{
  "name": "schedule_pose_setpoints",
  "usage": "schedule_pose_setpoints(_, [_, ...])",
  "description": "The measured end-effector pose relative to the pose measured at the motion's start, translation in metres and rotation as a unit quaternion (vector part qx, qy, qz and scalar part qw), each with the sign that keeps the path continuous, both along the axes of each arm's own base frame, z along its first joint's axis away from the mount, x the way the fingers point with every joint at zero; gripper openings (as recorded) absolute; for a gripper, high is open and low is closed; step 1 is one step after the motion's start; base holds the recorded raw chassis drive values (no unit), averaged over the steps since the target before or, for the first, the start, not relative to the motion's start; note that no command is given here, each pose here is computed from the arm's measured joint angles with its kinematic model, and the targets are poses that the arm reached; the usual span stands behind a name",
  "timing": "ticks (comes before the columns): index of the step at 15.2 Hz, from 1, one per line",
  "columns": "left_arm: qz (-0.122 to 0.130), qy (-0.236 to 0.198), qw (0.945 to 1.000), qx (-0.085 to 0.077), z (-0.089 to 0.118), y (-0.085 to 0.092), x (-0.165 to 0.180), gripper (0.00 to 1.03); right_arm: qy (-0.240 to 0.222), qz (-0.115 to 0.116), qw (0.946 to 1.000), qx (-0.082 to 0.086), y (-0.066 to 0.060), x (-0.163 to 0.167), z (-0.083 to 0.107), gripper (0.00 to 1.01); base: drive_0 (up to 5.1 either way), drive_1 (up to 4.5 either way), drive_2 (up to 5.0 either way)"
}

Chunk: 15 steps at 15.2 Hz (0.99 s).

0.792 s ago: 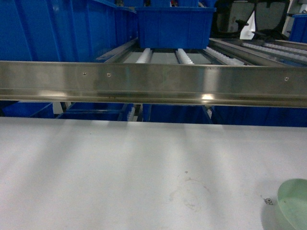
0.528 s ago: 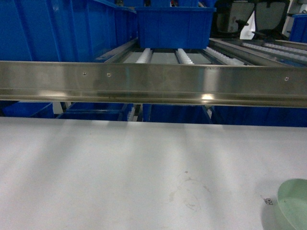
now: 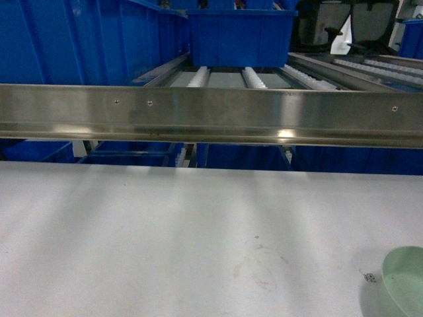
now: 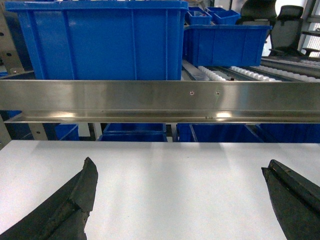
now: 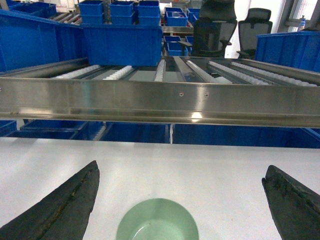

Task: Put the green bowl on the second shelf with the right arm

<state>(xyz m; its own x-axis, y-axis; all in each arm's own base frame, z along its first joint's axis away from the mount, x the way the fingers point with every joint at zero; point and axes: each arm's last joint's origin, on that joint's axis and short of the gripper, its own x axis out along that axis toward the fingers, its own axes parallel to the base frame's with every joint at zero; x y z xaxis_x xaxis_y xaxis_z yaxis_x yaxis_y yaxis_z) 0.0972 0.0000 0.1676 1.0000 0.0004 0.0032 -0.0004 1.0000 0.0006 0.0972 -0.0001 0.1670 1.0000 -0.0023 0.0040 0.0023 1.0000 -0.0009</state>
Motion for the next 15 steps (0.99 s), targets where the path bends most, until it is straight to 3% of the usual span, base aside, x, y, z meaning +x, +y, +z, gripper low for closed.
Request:
schedule_pose_setpoints(4, [0.000, 0.000, 1.0000, 0.000, 0.000, 0.000, 0.000, 0.98, 0.001, 0.001, 1.0000, 0.000, 0.000, 0.000, 0.000, 0.98, 0.0, 0.00, 0.0])
schedule_pose_setpoints(5, [0.000, 0.000, 1.0000, 0.000, 0.000, 0.000, 0.000, 0.98, 0.016, 0.024, 0.9995, 0.008, 0.005, 0.005, 0.002, 0.98, 0.0, 0.00, 0.0])
schedule_pose_setpoints(6, [0.000, 0.000, 1.0000, 0.000, 0.000, 0.000, 0.000, 0.98, 0.064, 0.072, 0.9950, 0.027, 0.014, 0.021, 0.010, 0.98, 0.0, 0.00, 0.0])
schedule_pose_setpoints(7, [0.000, 0.000, 1.0000, 0.000, 0.000, 0.000, 0.000, 0.98, 0.115, 0.092, 0.9882, 0.041, 0.019, 0.044, 0.021, 0.98, 0.0, 0.00, 0.0])
schedule_pose_setpoints(8, [0.000, 0.000, 1.0000, 0.000, 0.000, 0.000, 0.000, 0.98, 0.158, 0.090, 0.9825, 0.039, 0.024, 0.071, 0.028, 0.98, 0.0, 0.00, 0.0])
schedule_pose_setpoints(10, [0.000, 0.000, 1.0000, 0.000, 0.000, 0.000, 0.000, 0.98, 0.242, 0.077, 0.9667, 0.034, 0.029, 0.111, 0.015, 0.98, 0.0, 0.00, 0.0])
schedule_pose_setpoints(11, [0.000, 0.000, 1.0000, 0.000, 0.000, 0.000, 0.000, 0.98, 0.307, 0.051, 0.9494, 0.042, 0.017, 0.132, -0.004, 0.98, 0.0, 0.00, 0.0])
schedule_pose_setpoints(12, [0.000, 0.000, 1.0000, 0.000, 0.000, 0.000, 0.000, 0.98, 0.339, 0.027, 0.9389, 0.055, 0.003, 0.144, -0.016, 0.98, 0.0, 0.00, 0.0])
schedule_pose_setpoints(13, [0.000, 0.000, 1.0000, 0.000, 0.000, 0.000, 0.000, 0.98, 0.353, 0.011, 0.9336, 0.058, -0.013, 0.152, -0.026, 0.98, 0.0, 0.00, 0.0])
schedule_pose_setpoints(15, [0.000, 0.000, 1.0000, 0.000, 0.000, 0.000, 0.000, 0.98, 0.374, -0.019, 0.9259, 0.048, -0.044, 0.157, -0.039, 0.98, 0.0, 0.00, 0.0])
